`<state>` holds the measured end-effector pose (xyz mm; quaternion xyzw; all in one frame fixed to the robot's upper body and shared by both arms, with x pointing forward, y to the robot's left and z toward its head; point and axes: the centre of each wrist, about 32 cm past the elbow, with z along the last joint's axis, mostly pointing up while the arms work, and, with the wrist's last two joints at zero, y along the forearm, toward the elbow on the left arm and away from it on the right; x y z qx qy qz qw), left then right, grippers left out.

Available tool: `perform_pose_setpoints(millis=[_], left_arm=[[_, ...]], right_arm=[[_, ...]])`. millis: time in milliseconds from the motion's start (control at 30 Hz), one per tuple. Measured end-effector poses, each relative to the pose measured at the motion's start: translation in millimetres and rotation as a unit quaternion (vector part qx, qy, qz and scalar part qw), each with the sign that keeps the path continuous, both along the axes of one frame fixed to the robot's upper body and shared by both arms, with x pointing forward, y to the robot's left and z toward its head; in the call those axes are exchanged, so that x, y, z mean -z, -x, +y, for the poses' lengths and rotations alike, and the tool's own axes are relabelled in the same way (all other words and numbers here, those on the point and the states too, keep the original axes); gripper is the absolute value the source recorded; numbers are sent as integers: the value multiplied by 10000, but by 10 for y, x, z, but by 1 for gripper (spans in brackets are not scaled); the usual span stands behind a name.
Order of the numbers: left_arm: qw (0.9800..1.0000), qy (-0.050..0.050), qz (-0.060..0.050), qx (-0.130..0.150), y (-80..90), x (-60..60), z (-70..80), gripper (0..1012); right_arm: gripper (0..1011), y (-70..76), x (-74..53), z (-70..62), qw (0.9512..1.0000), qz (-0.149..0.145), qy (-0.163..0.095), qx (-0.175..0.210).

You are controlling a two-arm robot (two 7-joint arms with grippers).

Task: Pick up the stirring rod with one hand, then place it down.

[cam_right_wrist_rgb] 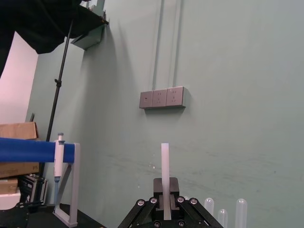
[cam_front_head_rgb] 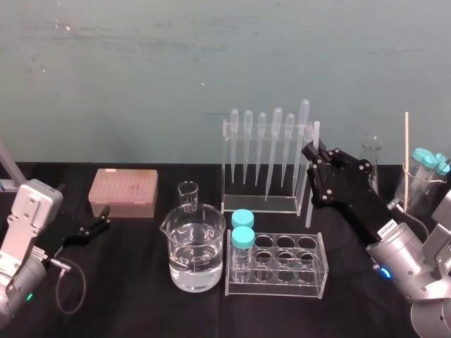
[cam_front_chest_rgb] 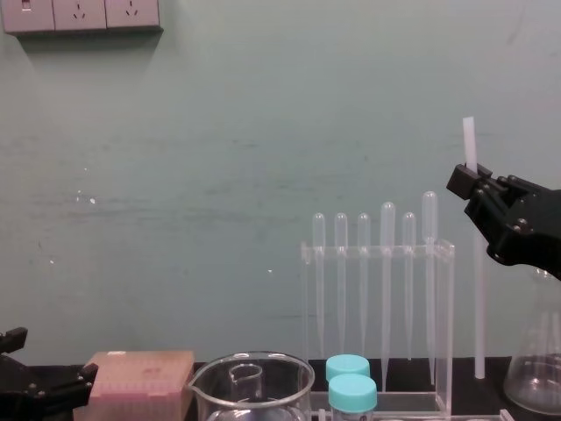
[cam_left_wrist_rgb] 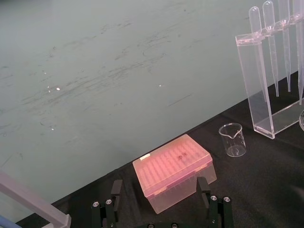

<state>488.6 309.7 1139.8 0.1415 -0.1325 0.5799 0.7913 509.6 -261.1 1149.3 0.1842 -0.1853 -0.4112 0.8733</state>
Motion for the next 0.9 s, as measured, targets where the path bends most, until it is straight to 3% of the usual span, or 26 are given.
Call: perform_pose_setpoints(millis=[900], left_arm=[[10000, 0, 0, 0, 0, 0, 0, 1000]], right_arm=[[71, 46, -7, -26, 9999, 76, 51, -65]])
